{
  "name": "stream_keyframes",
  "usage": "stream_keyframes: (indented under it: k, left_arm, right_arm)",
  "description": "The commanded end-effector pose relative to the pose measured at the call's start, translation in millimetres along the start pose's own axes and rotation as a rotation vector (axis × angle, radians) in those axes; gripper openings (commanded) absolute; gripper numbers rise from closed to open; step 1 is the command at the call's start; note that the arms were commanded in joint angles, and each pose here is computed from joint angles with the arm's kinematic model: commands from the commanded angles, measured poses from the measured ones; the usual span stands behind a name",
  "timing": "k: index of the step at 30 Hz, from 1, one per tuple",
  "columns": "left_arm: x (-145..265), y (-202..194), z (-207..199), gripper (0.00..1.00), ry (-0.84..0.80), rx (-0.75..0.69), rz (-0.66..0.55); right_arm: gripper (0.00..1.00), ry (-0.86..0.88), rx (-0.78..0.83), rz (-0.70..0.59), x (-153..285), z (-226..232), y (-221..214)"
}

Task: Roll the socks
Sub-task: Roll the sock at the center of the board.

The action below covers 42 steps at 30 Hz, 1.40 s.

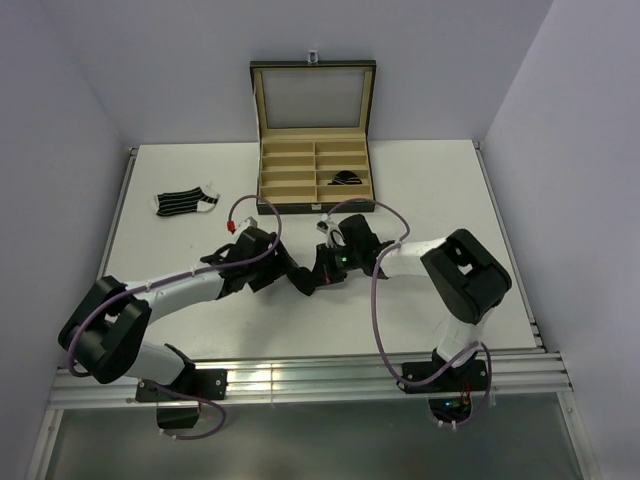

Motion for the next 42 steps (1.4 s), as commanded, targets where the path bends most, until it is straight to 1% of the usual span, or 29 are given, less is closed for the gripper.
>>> stream_keyframes:
  k: [1,3,6,18,27,30,33,35,36,37,38,40,41,42]
  left_arm:
    - [0.7,7.7,-11.1,0.84,-0.075,0.036,-0.066]
    - [-1.7,5.2,-10.5,0.84,-0.076,0.034,-0.055]
    - [-6.3,4.2,-15.7,0.82,-0.098,0.027,-0.052]
    - [-25.6,-0.6,-13.5,0.75,-0.044,0.013,-0.02]
    - [-36.5,-7.6,-12.5,0.65,-0.012,0.007,0.019]
    - [-41.2,-8.7,-12.4,0.6,-0.001,0.008,0.024]
    - [-44.2,-12.8,-8.1,0.52,0.039,-0.003,0.049]
    - [-45.8,-11.6,-10.4,0.42,0.042,-0.011,0.051]
    - [-46.8,-13.7,-8.6,0.26,0.058,-0.019,0.065]
    - [-47.2,-13.6,-8.7,0.21,0.064,-0.023,0.069]
    - [-47.5,-11.7,-10.3,0.16,0.067,-0.025,0.071]
    - [-47.9,-13.3,-9.2,0.1,0.082,-0.041,0.088]
    - [-47.5,-11.6,-11.3,0.08,0.082,-0.045,0.089]
    - [-47.5,-11.4,-11.7,0.06,0.085,-0.05,0.094]
  right_arm:
    - [0.0,0.104,-0.152,0.097,-1.2,-5.5,-8.3]
    - [0.0,0.123,-0.214,0.087,1.9,-11.4,-3.6]
    - [0.0,0.108,-0.246,0.093,2.4,-18.4,-1.8]
    - [0.0,0.138,-0.405,0.13,-6.0,-37.4,-0.6]
    - [0.0,0.112,-0.482,0.117,-5.6,-48.8,-1.8]
    - [0.0,0.11,-0.498,0.115,-6.1,-50.5,-0.5]
    - [0.0,0.091,-0.501,0.114,-6.2,-52.0,-0.6]
    - [0.0,0.068,-0.476,0.093,-4.8,-52.0,2.6]
    - [0.0,0.057,-0.469,0.091,-3.3,-51.1,2.3]
    - [0.01,0.049,-0.456,0.082,-1.5,-49.8,4.1]
    - [0.05,0.036,-0.407,0.055,2.0,-47.6,8.5]
    - [0.1,-0.003,-0.372,0.046,6.2,-45.3,9.1]
    - [0.16,-0.008,-0.311,0.022,11.3,-39.1,13.0]
    - [0.21,-0.046,-0.292,0.003,13.4,-39.6,12.8]
Point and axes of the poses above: each gripper's point midway between its finger pads, its own x axis back along the fingers, its own z axis along the line the jaws close on, y = z × x, the point moved 7 cm from there along x, back along the fingers, and after that the axes turned 10 degrees about -x, right-handed, at the moved point
